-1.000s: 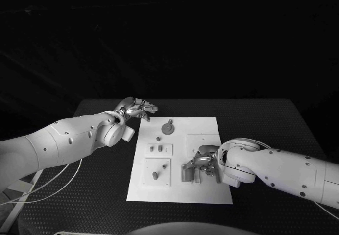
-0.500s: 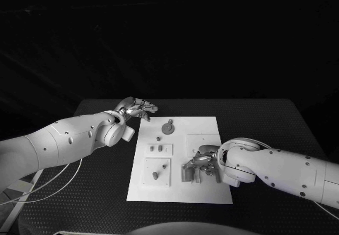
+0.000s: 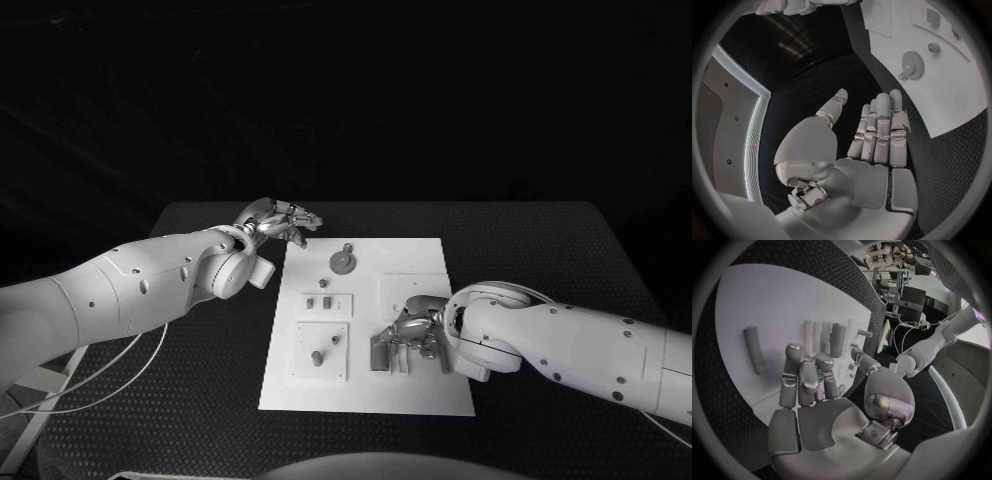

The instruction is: Assemble the parts on the task board

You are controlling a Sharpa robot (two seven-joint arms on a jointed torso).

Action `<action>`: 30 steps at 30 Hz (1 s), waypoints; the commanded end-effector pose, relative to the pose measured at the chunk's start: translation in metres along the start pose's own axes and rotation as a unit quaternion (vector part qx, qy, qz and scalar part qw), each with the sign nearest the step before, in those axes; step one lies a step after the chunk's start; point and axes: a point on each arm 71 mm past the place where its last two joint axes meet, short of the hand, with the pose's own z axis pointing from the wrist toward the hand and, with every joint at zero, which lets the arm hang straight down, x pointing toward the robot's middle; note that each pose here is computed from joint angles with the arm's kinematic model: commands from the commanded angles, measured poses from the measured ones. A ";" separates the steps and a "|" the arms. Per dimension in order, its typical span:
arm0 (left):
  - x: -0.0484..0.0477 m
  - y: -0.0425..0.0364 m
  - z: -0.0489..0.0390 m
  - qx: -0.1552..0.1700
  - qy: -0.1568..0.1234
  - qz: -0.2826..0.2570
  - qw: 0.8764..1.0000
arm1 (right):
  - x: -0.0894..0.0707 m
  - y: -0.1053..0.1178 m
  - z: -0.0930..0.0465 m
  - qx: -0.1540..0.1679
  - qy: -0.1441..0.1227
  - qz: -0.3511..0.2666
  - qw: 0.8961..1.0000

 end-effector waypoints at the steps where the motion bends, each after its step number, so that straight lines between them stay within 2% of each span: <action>1: 0.0015 -0.0015 0.0005 0.003 0.006 -0.004 1.000 | 0.001 0.001 0.000 -0.007 0.002 0.001 1.000; 11: 0.0011 -0.0013 0.0009 0.004 0.005 -0.004 1.000 | -0.004 -0.003 -0.005 -0.017 -0.025 0.003 1.000; 18: 0.0009 -0.0013 0.0012 0.005 0.004 -0.004 1.000 | -0.038 0.001 -0.026 -0.030 -0.076 -0.002 0.997; 23: 0.0016 -0.0015 0.0017 0.005 0.004 -0.003 1.000 | -0.060 -0.001 -0.039 -0.031 -0.101 -0.002 0.994; 26: 0.0027 -0.0017 0.0026 0.005 0.005 -0.004 1.000 | -0.065 -0.004 -0.048 -0.033 -0.108 0.002 0.994; 30: 0.0029 -0.0016 0.0029 0.005 0.005 -0.004 1.000 | -0.067 -0.013 -0.054 -0.021 -0.102 -0.004 0.995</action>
